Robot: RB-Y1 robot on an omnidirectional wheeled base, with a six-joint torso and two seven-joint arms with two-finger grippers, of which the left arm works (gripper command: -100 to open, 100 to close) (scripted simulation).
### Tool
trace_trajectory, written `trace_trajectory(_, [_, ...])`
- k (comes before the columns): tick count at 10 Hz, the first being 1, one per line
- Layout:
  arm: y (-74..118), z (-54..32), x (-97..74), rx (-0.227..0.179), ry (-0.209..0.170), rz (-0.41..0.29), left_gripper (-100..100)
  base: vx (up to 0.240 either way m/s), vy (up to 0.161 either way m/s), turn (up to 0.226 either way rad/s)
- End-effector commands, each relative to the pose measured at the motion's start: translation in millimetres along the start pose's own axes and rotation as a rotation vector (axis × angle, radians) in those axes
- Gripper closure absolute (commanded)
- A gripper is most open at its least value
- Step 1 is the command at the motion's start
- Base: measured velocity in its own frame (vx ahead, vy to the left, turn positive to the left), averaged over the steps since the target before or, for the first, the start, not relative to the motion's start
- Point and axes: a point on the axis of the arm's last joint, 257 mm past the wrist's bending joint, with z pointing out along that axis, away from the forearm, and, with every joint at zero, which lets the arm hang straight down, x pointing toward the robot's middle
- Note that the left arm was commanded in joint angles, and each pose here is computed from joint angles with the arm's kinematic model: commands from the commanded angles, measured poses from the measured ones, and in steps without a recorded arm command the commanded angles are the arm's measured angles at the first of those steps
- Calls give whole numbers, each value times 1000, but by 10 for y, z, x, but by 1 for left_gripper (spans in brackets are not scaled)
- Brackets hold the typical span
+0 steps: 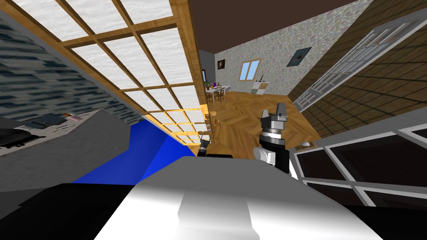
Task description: Push the door open
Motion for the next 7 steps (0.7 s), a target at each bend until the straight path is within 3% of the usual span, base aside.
trace_trajectory(1, [0, 0, 0, 1, -1, -30, -100, -19, -12, 16])
trace_trajectory(7, [8, 5, 5, 13, -7, -212, -100, -23, -15, 38])
